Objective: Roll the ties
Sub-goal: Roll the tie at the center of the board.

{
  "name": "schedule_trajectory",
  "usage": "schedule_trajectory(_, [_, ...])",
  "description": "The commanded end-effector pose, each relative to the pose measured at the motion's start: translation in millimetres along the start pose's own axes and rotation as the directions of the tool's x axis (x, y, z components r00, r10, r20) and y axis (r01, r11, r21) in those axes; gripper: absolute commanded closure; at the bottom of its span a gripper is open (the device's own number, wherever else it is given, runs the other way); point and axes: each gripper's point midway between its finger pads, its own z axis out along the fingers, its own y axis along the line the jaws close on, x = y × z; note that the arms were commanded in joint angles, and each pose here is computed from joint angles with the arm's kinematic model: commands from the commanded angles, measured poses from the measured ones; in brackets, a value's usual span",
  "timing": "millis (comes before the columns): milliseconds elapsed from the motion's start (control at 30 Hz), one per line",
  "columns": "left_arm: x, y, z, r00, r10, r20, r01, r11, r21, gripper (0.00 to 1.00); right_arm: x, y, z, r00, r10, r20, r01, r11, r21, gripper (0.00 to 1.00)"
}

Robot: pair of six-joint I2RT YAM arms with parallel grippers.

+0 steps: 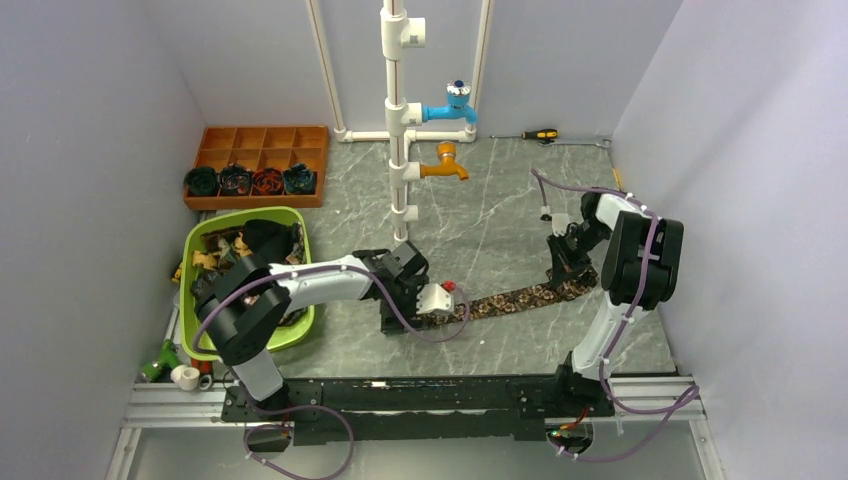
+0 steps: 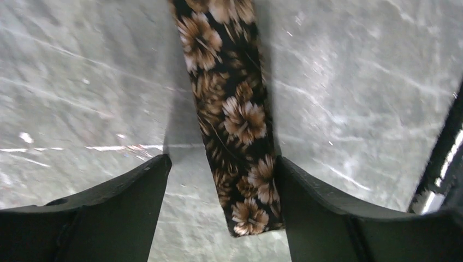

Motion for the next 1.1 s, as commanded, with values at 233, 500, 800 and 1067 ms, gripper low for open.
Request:
schedule_trajectory(233, [16,73,-3,0.997,-0.044,-0.064,0.036,0.992,-0.118,0.46,-30,-95,-1,0.999,-0.002,0.045,-0.009,0.971,0.24,1.0])
schedule_trajectory(500, [17,40,-10,0.997,-0.042,-0.057,0.043,0.999,0.004,0.59,-36,-75,-8,0.997,-0.026,0.069,0.011,0.977,0.214,1.0])
schedule_trajectory(800, [22,18,-20,0.998,-0.047,-0.044,0.047,0.999,-0.015,0.28,-4,-36,-50,0.971,-0.233,0.051,0.221,0.961,0.168,0.44])
schedule_trajectory(1067, [-10,32,-62,0.969,-0.103,0.225,0.128,0.986,-0.102,0.18,-19,-3,-89,0.89,-0.429,0.152,0.402,0.897,0.183,0.15])
